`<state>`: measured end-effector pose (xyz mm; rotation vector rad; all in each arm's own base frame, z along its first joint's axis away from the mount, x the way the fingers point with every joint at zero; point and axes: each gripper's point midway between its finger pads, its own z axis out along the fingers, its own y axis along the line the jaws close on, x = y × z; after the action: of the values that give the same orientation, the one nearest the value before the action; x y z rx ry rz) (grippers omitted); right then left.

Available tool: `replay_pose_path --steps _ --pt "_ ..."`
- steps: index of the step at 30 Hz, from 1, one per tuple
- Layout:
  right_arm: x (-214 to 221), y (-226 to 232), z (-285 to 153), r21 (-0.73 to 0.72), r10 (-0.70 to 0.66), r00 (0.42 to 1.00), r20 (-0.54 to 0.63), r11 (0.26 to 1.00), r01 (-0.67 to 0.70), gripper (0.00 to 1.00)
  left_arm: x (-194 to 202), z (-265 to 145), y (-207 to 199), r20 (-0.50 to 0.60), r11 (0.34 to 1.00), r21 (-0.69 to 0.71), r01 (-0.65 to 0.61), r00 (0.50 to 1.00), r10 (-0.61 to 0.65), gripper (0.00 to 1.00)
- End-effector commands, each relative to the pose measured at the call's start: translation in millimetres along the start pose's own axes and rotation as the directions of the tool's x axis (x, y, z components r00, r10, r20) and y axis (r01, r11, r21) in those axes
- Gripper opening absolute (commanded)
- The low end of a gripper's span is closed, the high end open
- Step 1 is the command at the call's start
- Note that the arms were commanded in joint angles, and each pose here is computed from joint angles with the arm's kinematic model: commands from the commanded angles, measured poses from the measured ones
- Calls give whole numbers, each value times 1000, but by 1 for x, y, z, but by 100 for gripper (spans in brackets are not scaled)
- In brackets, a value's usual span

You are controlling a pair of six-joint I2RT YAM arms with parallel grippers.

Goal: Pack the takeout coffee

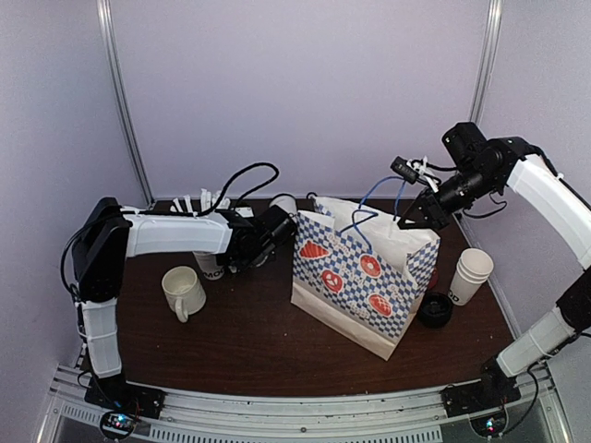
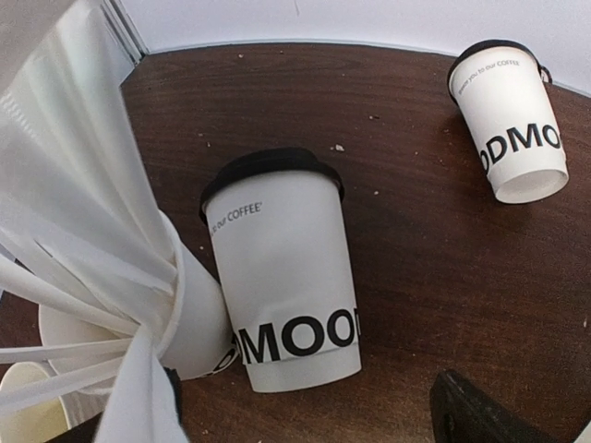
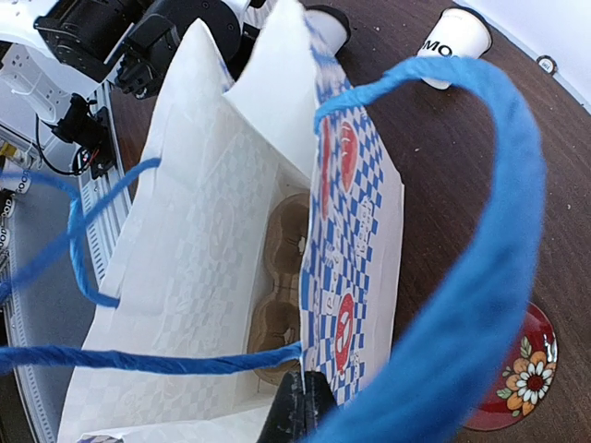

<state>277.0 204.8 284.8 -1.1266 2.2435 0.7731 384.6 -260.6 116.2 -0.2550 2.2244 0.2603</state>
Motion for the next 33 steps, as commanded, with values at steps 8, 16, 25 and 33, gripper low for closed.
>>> replay_pose_path --steps 8,16,25,33 --pt "11 9 -8 -13 -7 1000 15 1000 7 0 -1 10 -4 25 994 -58 90 996 -89 98" --pt "14 14 -6 -40 -1 1000 23 999 2 0 2 20 -3 8 985 -109 133 991 -133 97" --pt "16 16 -3 -54 -4 1000 27 999 6 0 4 9 -3 27 992 -111 58 998 -55 98" --pt "14 13 1 -68 3 1000 25 998 -2 0 -5 -23 -12 107 998 -64 -15 994 22 98"
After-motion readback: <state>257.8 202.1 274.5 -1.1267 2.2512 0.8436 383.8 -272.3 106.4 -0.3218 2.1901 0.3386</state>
